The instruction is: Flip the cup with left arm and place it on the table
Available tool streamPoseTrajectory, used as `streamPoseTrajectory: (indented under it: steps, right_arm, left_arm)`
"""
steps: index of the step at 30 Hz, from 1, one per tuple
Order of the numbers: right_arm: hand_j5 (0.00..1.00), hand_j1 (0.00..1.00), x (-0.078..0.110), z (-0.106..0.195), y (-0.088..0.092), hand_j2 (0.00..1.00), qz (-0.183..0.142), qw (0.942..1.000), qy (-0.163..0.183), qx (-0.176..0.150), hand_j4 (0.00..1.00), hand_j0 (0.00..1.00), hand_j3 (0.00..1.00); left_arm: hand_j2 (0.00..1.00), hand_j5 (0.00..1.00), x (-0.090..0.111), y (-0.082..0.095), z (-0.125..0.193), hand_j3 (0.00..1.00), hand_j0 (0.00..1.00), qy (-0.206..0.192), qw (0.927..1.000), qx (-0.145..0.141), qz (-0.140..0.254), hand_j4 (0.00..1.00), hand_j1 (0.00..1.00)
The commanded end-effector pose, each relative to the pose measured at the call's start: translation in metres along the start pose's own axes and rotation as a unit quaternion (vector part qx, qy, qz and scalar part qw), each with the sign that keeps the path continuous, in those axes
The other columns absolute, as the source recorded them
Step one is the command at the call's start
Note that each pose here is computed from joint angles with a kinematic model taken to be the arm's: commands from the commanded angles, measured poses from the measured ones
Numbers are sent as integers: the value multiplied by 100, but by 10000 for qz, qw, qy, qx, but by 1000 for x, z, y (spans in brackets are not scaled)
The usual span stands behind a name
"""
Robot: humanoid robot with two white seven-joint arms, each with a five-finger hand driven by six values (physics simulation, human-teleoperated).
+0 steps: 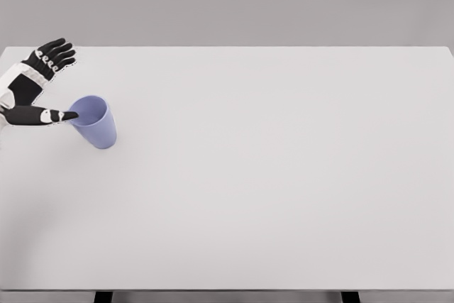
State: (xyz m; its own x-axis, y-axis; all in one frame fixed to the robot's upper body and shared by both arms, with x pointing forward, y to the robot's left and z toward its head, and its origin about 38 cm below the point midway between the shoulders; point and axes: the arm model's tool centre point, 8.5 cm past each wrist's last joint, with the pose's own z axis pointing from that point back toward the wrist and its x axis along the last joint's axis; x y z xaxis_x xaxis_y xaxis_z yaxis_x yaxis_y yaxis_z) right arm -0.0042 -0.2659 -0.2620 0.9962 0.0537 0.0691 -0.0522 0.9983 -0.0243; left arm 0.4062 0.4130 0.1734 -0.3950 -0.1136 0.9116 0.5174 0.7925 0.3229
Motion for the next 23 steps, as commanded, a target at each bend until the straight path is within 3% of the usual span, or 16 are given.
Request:
streamPoseTrajectory:
  steps: [1, 2, 3, 4, 6, 7, 8, 9, 12, 23]
  right_arm:
    - [100, 100, 0, 0, 0, 100, -1, 10000, 0, 3, 100, 100, 100]
    - [100, 100, 0, 0, 0, 100, -1, 10000, 0, 3, 100, 100, 100]
    - [100, 100, 0, 0, 0, 100, -1, 10000, 0, 3, 100, 100, 100]
    - [100, 100, 0, 0, 0, 100, -1, 10000, 0, 3, 100, 100, 100]
    - [100, 100, 0, 0, 0, 100, -1, 10000, 0, 3, 100, 100, 100]
    - [100, 100, 0, 0, 0, 100, -1, 10000, 0, 3, 100, 100, 100]
    - [100, 100, 0, 0, 0, 100, -1, 10000, 0, -4, 100, 100, 100]
    - [100, 100, 0, 0, 0, 100, -1, 10000, 0, -4, 100, 100, 100]
    - [100, 100, 0, 0, 0, 100, -1, 10000, 0, 3, 100, 100, 100]
    - [100, 100, 0, 0, 0, 100, -1, 10000, 0, 3, 100, 100, 100]
  left_arm:
    - [100, 100, 25, 12, -1, 100, 100, 275, 9940, -572, -890, 100, 100]
    - [100, 100, 48, 3, -23, 100, 100, 21, 9873, -970, -1261, 100, 100]
    - [100, 100, 58, -1, -30, 100, 100, -1, 9801, -1231, -1556, 100, 100]
    - [100, 100, 80, -18, -54, 100, 100, -224, 9614, -1760, -2105, 100, 100]
    - [100, 100, 100, -45, -69, 100, 100, -607, 9481, -2171, -2242, 100, 100]
    - [100, 100, 112, -63, -74, 100, 100, -802, 9361, -2451, -2393, 100, 100]
    - [100, 100, 129, -95, -80, 100, 100, -1101, 9075, -2917, -2816, 100, 100]
    - [100, 100, 129, -110, -82, 100, 100, -1138, 8927, -3136, -3030, 100, 100]
    - [100, 100, 119, -128, -90, 100, 100, -1193, 8866, -3296, -3017, 100, 100]
    - [100, 100, 121, -127, -92, 100, 100, -1223, 8850, -3292, -3057, 100, 100]
